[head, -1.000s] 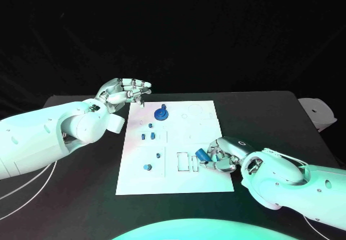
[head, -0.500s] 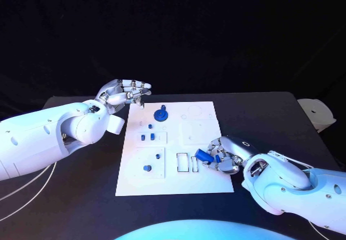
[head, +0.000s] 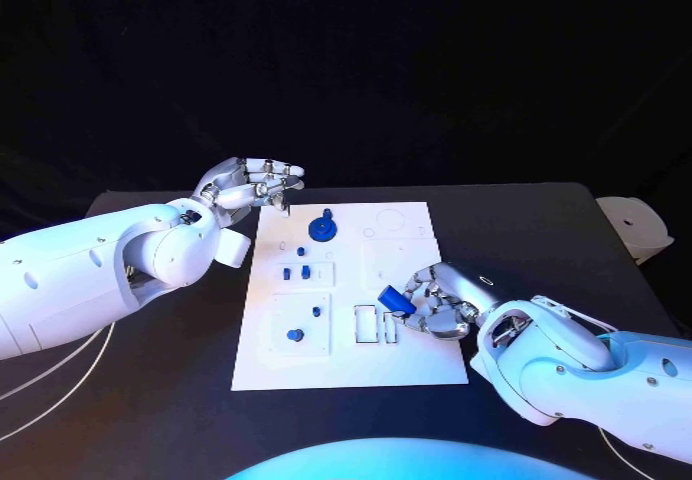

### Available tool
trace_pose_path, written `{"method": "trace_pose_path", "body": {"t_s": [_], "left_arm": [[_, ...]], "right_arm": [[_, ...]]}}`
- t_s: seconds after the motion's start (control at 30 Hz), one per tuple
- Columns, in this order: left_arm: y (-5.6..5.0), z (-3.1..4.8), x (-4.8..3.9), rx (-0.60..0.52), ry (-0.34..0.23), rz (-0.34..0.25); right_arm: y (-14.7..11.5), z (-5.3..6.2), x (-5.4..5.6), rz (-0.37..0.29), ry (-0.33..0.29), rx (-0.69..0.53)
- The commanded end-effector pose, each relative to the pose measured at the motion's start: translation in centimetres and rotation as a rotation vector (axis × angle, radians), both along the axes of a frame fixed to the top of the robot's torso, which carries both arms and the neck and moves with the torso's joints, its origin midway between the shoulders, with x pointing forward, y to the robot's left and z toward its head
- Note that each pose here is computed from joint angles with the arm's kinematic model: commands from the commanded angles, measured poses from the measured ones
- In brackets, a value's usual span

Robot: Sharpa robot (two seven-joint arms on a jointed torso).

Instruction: Assemble the parts on the task board

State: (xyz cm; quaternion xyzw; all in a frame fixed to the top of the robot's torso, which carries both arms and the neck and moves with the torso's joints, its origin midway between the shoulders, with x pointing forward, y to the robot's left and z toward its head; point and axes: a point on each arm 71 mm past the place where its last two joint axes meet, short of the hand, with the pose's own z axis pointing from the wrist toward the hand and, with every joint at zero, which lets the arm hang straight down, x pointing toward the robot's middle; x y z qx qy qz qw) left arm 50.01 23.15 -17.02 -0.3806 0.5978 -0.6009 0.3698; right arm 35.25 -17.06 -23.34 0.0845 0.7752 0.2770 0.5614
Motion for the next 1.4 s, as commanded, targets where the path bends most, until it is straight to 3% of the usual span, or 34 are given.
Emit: {"method": "trace_pose_path", "body": {"t_s": [0.03,0.27,0.67,0.97,1.4], "left_arm": [[-0.4,0.1,-0.08,-0.012,-0.002,-0.022],[-0.5,0.1,-0.1,-0.013,0.0,-0.027],[-0.5,0.1,-0.15,-0.014,0.002,-0.03],[-0.4,0.11,-0.19,-0.013,0.004,-0.03],[-0.3,0.1,-0.18,-0.011,0.005,-0.027]], "right_arm": [[1.0,-0.8,-0.3,0.049,0.085,0.003],[2.4,-1.5,-0.6,0.086,0.153,0.01],[3.2,-2.0,-0.3,0.089,0.181,0.009],[2.9,-2.5,0.4,0.066,0.174,-0.009],[3.6,-2.4,0.5,0.097,0.142,-0.021]]}}
